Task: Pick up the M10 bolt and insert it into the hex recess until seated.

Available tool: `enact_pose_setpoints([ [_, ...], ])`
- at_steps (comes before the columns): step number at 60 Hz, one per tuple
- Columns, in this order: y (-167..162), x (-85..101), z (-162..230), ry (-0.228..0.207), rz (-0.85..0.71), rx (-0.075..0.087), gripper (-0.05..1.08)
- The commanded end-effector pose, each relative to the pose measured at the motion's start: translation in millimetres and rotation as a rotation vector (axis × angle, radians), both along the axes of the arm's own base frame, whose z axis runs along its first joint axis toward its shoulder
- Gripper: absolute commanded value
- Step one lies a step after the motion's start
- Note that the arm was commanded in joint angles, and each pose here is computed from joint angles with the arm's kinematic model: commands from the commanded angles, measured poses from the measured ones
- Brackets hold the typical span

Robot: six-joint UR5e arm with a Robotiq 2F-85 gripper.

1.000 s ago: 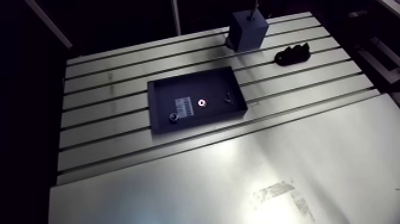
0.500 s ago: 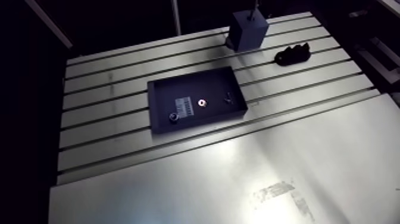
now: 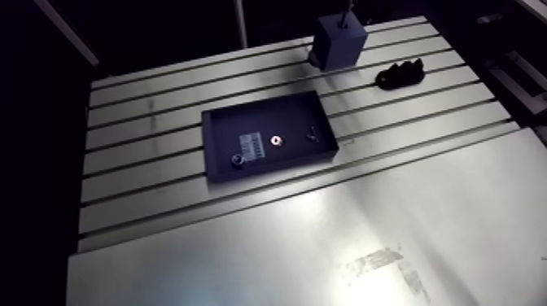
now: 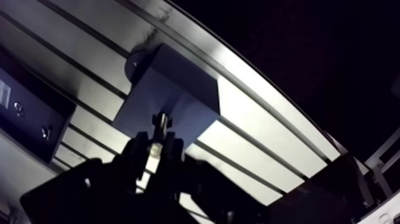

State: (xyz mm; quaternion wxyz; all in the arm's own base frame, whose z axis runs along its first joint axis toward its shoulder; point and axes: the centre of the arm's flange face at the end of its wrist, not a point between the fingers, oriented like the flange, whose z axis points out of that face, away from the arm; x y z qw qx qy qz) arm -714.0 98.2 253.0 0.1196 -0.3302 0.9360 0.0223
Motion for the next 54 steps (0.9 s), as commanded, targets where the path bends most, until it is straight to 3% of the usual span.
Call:
enact_pose_setpoints([
  [1, -0.4, 0.3, -1.1, 0.0, 0.003, -0.003, 0.78],
  [54, 1.9, 0.7, -2.0, 0.003, 0.0, -0.002, 0.78],
])
